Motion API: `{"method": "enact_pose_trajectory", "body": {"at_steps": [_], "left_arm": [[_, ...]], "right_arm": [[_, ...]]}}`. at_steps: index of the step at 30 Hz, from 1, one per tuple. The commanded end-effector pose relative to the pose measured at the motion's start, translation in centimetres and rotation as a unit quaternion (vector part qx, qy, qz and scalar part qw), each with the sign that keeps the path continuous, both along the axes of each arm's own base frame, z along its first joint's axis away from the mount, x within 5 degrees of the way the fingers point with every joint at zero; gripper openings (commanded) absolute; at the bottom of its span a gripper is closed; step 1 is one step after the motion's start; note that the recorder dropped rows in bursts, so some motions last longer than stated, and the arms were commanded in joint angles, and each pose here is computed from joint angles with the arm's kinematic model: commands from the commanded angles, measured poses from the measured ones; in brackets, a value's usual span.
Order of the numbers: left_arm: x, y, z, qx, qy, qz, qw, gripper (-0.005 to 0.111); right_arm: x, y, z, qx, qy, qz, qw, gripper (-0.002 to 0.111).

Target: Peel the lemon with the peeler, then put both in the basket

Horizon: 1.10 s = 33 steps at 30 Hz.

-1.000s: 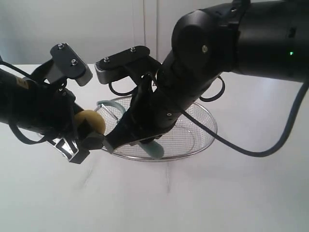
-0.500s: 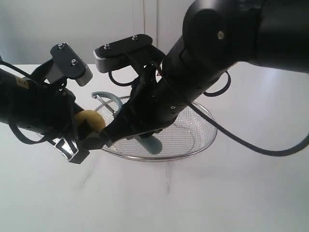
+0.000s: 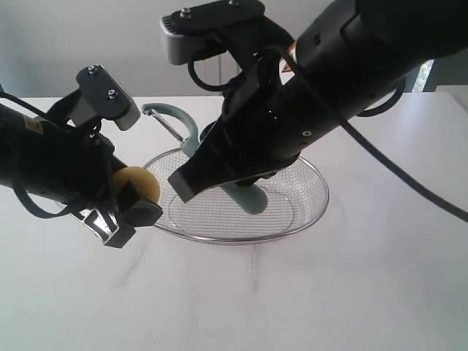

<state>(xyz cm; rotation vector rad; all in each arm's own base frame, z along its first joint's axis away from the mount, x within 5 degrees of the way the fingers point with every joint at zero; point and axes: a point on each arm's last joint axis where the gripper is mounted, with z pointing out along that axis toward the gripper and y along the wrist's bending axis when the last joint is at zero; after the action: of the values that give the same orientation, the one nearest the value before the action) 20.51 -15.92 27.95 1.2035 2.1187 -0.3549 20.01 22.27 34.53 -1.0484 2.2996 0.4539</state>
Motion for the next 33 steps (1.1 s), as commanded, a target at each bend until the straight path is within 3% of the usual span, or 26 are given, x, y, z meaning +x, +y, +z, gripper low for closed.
{"method": "enact_pose_trajectory", "body": {"at_steps": [1,18,33], "left_arm": [[-0.2,-0.1,0.5,-0.009,0.000,0.000,1.000,0.000],[-0.2,-0.1,0.5,-0.009,0.000,0.000,1.000,0.000],[-0.2,-0.1,0.5,-0.013,0.002,0.002,1.000,0.000]], "right_arm": [[0.3,-0.1,-0.2,-0.010,-0.011,-0.002,1.000,0.000],[3.0,2.6,-6.0,-0.064,0.048,-0.010,0.997,0.000],[3.2,3.7,-7.1,-0.043,0.074,-0.003,0.996,0.000]]}}
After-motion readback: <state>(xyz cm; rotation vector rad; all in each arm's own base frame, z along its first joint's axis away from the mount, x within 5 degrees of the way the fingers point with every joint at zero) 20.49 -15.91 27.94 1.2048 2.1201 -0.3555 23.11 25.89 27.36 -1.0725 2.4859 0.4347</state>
